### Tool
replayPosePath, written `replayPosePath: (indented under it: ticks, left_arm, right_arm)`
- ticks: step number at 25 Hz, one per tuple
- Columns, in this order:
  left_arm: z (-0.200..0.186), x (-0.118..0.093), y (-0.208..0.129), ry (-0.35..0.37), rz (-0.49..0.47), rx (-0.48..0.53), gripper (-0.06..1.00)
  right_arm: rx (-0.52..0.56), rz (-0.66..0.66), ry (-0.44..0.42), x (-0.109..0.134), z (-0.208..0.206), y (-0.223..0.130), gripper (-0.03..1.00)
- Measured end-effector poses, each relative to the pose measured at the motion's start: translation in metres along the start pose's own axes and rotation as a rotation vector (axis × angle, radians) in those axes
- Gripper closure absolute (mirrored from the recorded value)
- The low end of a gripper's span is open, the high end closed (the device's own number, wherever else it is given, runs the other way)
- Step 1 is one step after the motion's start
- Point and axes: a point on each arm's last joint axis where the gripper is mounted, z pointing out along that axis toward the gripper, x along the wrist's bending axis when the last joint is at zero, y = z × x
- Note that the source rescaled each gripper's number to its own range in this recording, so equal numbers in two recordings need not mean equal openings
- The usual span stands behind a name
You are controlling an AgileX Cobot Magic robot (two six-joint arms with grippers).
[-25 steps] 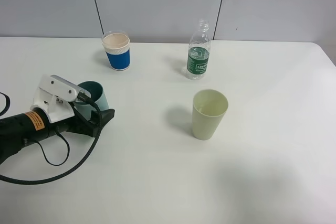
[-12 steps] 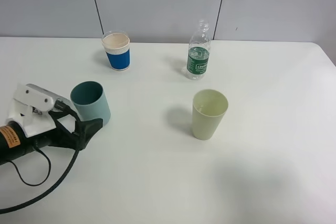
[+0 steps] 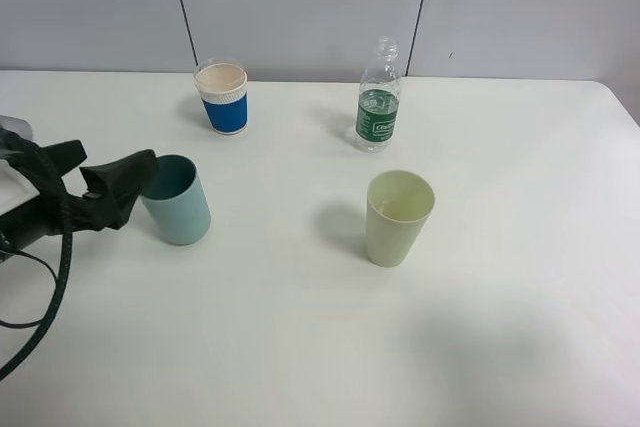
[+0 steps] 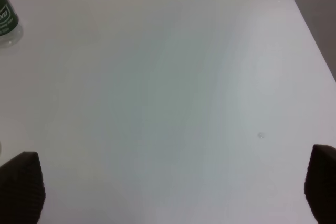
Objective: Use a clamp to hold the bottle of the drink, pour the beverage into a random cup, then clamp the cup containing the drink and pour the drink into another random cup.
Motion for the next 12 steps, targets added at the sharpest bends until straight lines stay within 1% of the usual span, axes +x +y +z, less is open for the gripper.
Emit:
replayPosePath:
  ticks: [5, 7, 12]
  left_arm:
    - [-0.01, -0.006, 0.022, -0.028, 0.021, -0.151, -0.03]
    - [-0.016, -0.006, 0.032, -0.01, 0.025, -0.232, -0.03]
    - [-0.022, -0.009, 0.048, -0.02, 0.056, -0.33, -0.03]
  right_arm:
    - [0.0, 0.0, 0.0, 0.0, 0.0, 0.0, -0.02]
    - [0.0, 0.0, 0.0, 0.0, 0.0, 0.0, -0.02]
    - [0.0, 0.0, 0.0, 0.0, 0.0, 0.0, -0.02]
